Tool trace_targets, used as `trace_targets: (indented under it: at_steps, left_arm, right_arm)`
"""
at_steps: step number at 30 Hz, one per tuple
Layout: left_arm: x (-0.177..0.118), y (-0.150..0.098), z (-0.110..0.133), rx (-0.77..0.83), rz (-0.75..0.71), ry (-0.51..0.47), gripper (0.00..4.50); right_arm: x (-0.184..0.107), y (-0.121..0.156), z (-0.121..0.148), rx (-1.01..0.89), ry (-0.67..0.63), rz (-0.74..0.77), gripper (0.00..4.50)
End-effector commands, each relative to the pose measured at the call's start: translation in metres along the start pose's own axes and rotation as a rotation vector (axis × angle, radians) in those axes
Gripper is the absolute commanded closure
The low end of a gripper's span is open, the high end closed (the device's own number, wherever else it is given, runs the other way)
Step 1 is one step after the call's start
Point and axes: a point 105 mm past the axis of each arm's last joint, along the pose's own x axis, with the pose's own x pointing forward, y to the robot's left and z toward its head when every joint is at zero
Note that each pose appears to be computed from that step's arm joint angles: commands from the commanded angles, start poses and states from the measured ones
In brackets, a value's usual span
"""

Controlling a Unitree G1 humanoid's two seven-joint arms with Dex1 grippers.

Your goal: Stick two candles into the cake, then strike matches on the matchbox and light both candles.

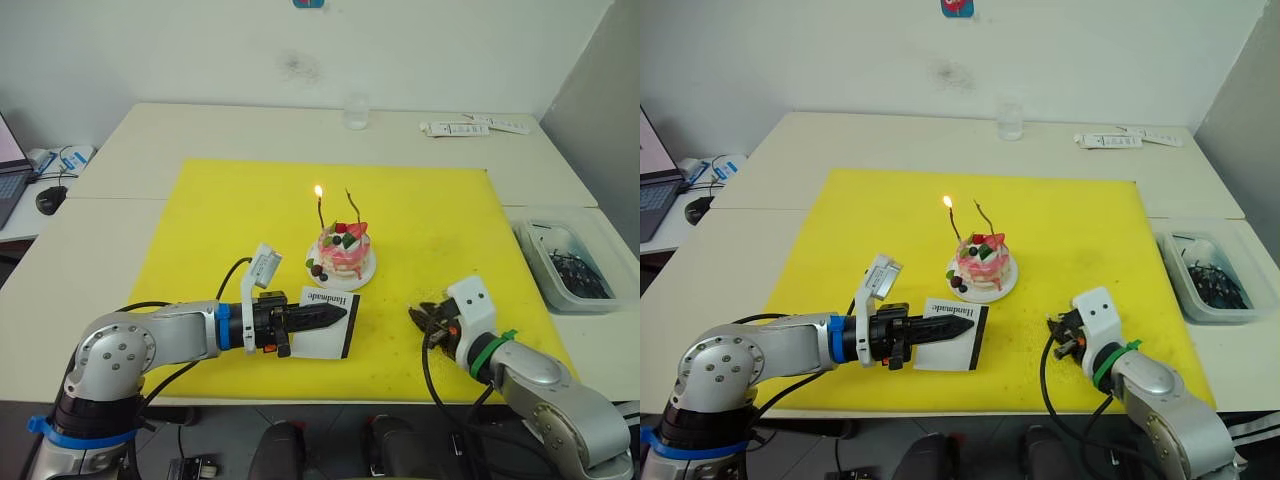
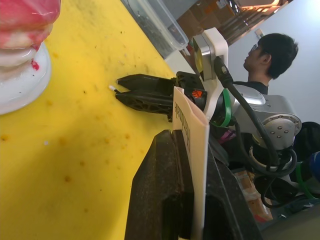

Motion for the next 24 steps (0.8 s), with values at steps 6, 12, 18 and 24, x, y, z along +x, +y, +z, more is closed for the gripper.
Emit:
trace_targets:
  at_steps: [6, 12, 18, 24]
  left_arm:
    - [-0.002, -0.007, 0.005, 0.031, -0.025, -0.005, 4.50]
    - [-0.001, -0.007, 0.006, 0.033, -0.026, 0.001, 4.50]
    - [-0.002, -0.007, 0.006, 0.035, -0.028, 0.009, 4.50]
    - [-0.003, -0.009, 0.006, 0.038, -0.029, 0.010, 4.50]
  right_arm:
    - [-0.015, 0.000, 0.011, -0.119, -0.137, 0.020, 2.13]
    - [-0.014, 0.003, 0.007, -0.149, -0.213, -0.005, 2.13]
    - [-0.006, 0.006, -0.002, -0.114, -0.228, 0.004, 2.13]
    - [-0.003, 0.001, -0.012, -0.110, -0.205, -0.014, 2.13]
